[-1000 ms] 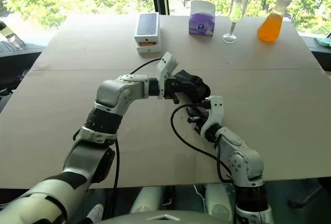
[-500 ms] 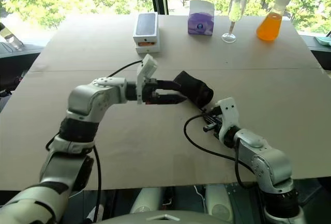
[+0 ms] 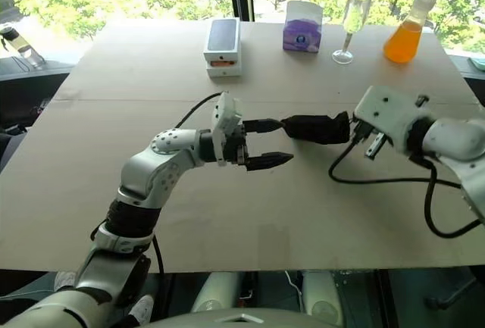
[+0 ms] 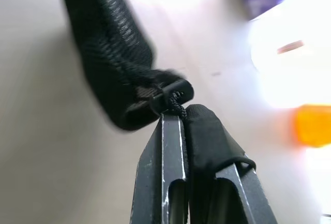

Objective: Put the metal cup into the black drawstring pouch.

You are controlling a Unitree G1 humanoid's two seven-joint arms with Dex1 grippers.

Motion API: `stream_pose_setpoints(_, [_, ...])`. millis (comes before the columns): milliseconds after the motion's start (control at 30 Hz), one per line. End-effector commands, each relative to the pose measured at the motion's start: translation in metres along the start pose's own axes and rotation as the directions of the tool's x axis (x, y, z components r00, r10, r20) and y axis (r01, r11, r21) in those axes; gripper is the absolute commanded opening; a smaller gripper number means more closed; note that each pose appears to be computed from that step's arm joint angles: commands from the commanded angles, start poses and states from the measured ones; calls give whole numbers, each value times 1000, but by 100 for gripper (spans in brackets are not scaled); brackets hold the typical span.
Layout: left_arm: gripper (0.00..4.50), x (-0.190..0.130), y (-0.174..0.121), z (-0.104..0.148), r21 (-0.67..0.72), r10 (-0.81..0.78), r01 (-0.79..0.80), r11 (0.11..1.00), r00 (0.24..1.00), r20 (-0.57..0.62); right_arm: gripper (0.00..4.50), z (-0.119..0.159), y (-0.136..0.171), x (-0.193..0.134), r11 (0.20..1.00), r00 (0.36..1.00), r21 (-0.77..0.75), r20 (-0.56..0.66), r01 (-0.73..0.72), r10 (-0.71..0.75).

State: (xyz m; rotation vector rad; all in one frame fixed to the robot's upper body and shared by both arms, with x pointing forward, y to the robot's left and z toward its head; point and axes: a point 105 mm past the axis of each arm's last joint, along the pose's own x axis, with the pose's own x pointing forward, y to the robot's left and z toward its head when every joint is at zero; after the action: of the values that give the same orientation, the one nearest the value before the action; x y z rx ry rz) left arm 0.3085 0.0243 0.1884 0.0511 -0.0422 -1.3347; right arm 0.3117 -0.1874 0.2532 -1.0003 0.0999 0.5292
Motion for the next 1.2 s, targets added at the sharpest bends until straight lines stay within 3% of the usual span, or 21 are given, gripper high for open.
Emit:
stream_pose_setpoints(33, [445,8,8,27,63,76,-83,995,992,106,0,24,-26,-2,985,996,-159,67,74,-64])
stream_pose_setpoints(233, [445,25,20,56,109,191,-217,970,959,208,0,41,-36,5,959,989,-271,137,82,-46])
stream_pose_setpoints(467, [445,46,20,74,118,195,-230,966,948,251,0,56,-25,15,950,984,-309,177,32,25])
stream_pose_setpoints(700, [445,51,17,67,283,223,-278,918,952,209,0,66,-16,27,956,982,-293,185,8,49])
stream_pose_setpoints(867, [445,53,15,65,435,298,-373,820,926,232,0,73,-14,34,967,982,-253,184,1,48])
stream_pose_setpoints(1200, [445,61,19,56,468,431,-497,731,867,249,0,81,-8,35,976,978,-218,196,-29,73])
